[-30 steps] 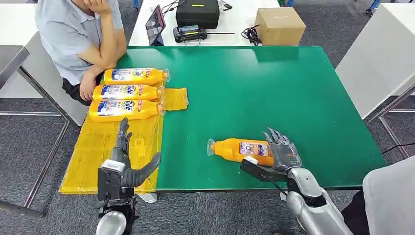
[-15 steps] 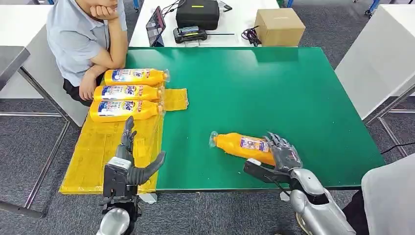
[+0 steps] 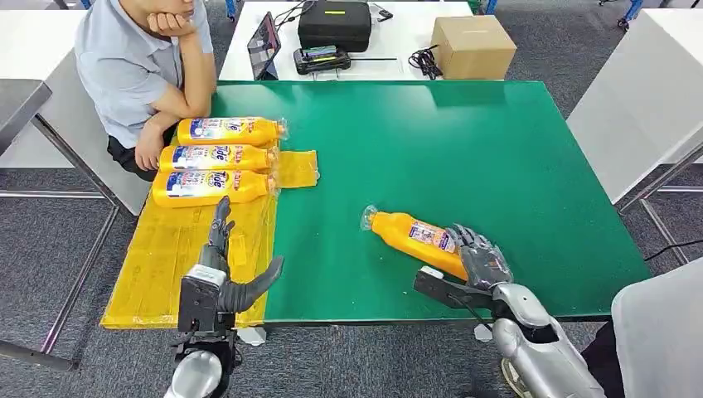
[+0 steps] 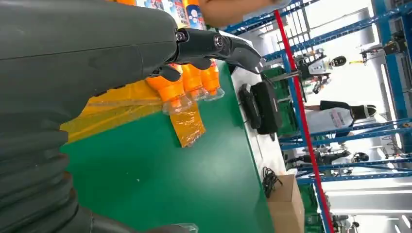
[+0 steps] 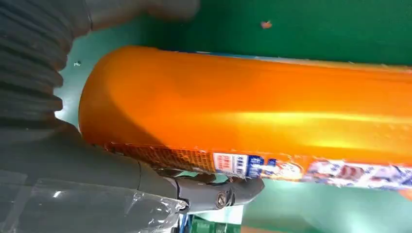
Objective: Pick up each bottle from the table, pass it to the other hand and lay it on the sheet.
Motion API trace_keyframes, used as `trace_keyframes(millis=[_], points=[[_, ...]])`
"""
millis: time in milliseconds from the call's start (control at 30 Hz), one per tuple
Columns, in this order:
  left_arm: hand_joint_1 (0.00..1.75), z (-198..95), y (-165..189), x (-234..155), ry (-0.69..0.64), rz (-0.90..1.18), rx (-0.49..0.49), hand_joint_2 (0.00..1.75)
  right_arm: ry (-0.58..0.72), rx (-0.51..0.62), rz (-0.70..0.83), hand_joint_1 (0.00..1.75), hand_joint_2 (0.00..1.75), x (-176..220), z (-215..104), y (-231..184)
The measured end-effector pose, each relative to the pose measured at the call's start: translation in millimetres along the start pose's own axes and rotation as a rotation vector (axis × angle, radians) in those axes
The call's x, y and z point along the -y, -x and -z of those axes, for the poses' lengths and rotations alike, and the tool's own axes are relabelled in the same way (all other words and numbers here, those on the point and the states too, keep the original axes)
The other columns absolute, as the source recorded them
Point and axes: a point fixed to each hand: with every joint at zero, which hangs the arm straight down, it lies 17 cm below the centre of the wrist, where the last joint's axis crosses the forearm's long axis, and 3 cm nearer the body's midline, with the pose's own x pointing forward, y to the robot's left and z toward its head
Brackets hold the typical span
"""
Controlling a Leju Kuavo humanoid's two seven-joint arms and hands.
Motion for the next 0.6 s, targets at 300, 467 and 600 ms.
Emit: trace_keyframes(millis=[300, 467, 600], points=[[0.00, 2.3, -1.9, 5.5, 0.016, -0.003, 0.018, 1.75, -0.023, 0.039, 0.087, 1.57, 1.75, 2.4, -2.5, 3.5], [0.00, 2.7, -2.8, 11.6, 0.031, -0.012, 0.024, 1.75, -0.032, 0.055, 0.133, 1.75, 1.75, 2.8, -2.7, 2.3], [0.00, 4.2, -3.2, 15.4, 0.040, -0.019, 0.032, 1.75, -0.063, 0.088, 0.214, 1.75, 1.75, 3.6, -4.2, 0.4]])
